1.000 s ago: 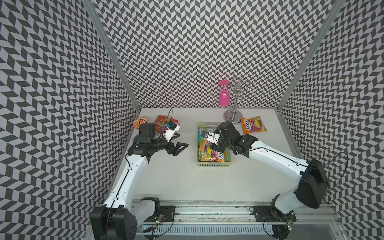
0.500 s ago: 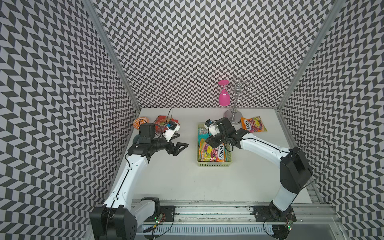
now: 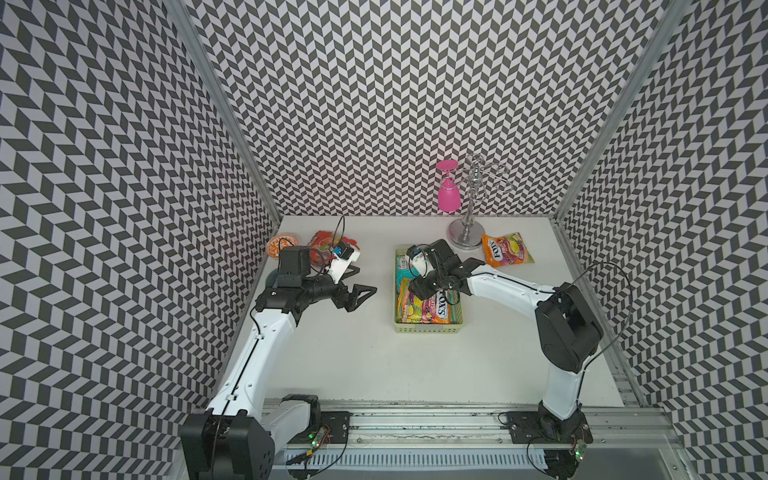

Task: Put the candies in the basket
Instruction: Place the candy in the basket.

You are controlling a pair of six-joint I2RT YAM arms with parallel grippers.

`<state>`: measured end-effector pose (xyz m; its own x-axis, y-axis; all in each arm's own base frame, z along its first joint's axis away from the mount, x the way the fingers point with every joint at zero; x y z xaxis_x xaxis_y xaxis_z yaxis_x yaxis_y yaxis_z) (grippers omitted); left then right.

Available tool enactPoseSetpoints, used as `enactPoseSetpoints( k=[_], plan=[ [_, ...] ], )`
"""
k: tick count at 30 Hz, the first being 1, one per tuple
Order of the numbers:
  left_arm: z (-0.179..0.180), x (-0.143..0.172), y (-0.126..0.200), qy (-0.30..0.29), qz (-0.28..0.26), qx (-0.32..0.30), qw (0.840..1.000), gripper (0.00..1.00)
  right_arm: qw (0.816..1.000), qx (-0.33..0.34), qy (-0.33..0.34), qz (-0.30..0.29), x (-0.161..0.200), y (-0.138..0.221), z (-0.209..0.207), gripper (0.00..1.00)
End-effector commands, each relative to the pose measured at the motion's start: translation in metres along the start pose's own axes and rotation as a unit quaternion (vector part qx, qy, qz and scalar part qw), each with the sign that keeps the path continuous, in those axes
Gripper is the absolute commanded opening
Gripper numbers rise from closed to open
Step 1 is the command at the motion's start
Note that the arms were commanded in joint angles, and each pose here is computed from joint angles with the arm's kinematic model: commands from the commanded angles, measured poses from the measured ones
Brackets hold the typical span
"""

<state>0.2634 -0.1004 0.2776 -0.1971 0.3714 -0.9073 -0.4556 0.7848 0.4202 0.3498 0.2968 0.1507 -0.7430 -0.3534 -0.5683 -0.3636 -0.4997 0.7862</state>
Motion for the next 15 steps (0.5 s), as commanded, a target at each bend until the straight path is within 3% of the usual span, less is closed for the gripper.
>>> enactPoseSetpoints(
  k=[1, 11, 15],
  plan=[
    [0.000, 0.000, -0.002, -0.006, -0.007, 0.003, 1.000, 0.93, 1.000, -0.012, 0.001, -0.002, -0.007, -0.004, 0.001, 0.59],
    [0.001, -0.002, -0.001, -0.004, -0.004, 0.001, 1.000, 0.93, 0.999, -0.015, -0.009, -0.036, -0.026, 0.016, -0.016, 0.65],
    [0.000, -0.001, -0.002, -0.004, -0.006, 0.005, 1.000, 0.93, 0.999, -0.046, -0.007, -0.010, -0.014, 0.006, -0.011, 0.67]
  ],
)
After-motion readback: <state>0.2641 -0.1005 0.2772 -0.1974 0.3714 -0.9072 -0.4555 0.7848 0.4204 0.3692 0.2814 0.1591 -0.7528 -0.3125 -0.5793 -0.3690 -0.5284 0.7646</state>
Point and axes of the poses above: each gripper's point midway between its finger pads, its own y axis back along the fingers, its own z axis along the line the jaws close on, x = y × z, the point moved 6 cm from there along y, back along the fingers, and after that the axes turned 10 degrees about -y, right-handed, at the moved point
